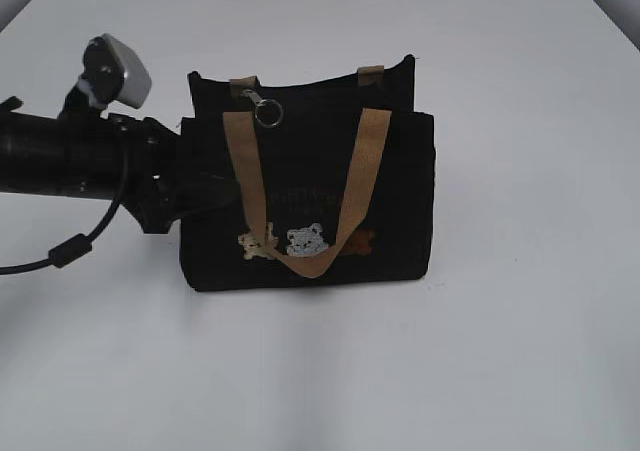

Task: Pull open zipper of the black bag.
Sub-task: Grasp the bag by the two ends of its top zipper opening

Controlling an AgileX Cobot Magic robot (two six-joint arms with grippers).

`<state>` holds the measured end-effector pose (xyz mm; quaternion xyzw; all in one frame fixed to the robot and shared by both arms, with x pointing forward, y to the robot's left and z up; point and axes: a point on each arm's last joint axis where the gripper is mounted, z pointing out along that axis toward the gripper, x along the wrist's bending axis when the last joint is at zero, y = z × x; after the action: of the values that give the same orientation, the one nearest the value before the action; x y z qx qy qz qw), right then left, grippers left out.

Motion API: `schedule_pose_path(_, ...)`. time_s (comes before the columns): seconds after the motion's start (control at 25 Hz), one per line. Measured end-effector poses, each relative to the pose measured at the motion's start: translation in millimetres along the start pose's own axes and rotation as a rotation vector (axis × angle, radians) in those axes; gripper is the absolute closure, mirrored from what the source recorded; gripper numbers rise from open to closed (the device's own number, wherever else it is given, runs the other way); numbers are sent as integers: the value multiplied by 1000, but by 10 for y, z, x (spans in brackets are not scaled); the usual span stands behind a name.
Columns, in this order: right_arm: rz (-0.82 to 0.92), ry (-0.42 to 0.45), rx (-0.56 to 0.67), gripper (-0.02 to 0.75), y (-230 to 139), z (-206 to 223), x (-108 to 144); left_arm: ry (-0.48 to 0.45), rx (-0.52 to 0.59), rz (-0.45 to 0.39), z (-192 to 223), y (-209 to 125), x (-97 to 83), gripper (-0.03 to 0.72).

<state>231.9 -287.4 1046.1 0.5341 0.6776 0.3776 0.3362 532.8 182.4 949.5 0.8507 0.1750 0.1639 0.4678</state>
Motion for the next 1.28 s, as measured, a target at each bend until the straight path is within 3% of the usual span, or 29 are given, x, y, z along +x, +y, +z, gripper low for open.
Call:
schedule_pose_path(0.08,11,35,-7,393,7,-1,31,-13,0,21,106,53,10,293)
schedule_pose_path(0.16,-6,91,8,393,40,31,71,-10,19,25,174,52,7,486)
schedule_pose_path(0.24,-37,182,45,393,107,106,128,7,31,22,187,48,27,618)
schedule_pose_path(0.32,-77,281,82,393,230,219,174,29,50,19,192,39,43,620)
schedule_pose_path(0.48,-99,444,14,393,592,582,219,40,59,21,194,40,56,620)
schedule_pose_path(0.72,-227,592,-51,393,1059,1454,153,53,71,27,193,34,72,620)
schedule_pose_path(0.84,-301,627,-84,393,1307,1895,132,66,85,40,194,28,84,620)
schedule_pose_path(1.0,-422,730,-106,393,1614,2385,443,74,95,71,195,22,91,620)
schedule_pose_path(1.28,-668,708,-126,393,1763,3035,1054,85,105,86,192,18,102,620)
